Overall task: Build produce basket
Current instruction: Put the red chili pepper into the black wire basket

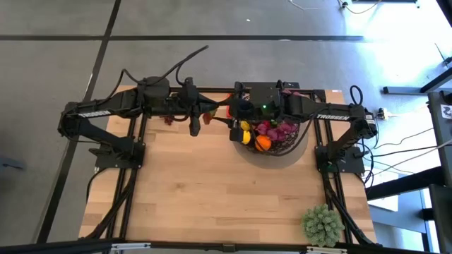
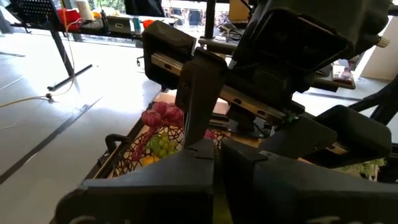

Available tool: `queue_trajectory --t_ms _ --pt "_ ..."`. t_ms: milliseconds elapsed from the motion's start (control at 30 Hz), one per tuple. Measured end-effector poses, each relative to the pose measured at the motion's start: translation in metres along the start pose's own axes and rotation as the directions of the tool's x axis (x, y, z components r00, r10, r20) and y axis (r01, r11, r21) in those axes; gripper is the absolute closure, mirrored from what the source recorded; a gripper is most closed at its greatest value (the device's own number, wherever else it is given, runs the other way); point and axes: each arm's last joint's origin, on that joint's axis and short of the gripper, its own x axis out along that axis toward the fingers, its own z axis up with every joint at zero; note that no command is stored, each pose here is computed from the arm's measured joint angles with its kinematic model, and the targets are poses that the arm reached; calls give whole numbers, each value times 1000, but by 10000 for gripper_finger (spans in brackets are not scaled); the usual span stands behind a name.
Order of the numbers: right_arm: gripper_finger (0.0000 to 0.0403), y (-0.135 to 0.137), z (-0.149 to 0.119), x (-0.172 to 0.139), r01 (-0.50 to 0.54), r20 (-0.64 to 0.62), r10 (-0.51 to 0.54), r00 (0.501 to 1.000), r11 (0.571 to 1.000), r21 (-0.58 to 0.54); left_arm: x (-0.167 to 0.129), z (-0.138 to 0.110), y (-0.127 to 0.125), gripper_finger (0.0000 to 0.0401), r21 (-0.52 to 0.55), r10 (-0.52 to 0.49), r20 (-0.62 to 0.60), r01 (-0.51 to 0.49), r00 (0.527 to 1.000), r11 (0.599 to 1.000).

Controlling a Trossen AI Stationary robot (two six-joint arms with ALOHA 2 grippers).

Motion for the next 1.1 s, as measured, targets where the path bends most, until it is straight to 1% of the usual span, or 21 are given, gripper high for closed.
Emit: queue_trajectory --t_ms 133,267,333,533,700,933,1033,1100 --pt "191 0 0 0 -3 2 3 1000 1000 29 0 1 0 401 22 0 8 0 1000 1000" --pt "190 -1 0 0 -17 5 16 1000 996 83 0 4 0 401 27 -2 38 1 999 1000" --pt "190 -1 0 0 -18 6 18 1000 996 84 0 4 0 401 40 -2 38 0 999 999" --pt "189 1 3 1 -105 59 100 993 990 94 1 4 -1 401 54 -8 50 5 999 999" --pt "189 -1 4 5 -110 88 100 991 986 124 1 8 -2 401 68 -54 86 48 995 997" --pt "189 -1 5 7 -110 113 96 989 987 121 3 7 -3 401 76 -69 75 64 995 995" --pt "190 -1 5 7 -111 113 95 989 984 140 4 5 -3 401 77 -71 65 65 995 995" --pt "196 -2 5 7 -108 116 92 989 984 142 4 6 -3 401 77 -71 67 66 995 995"
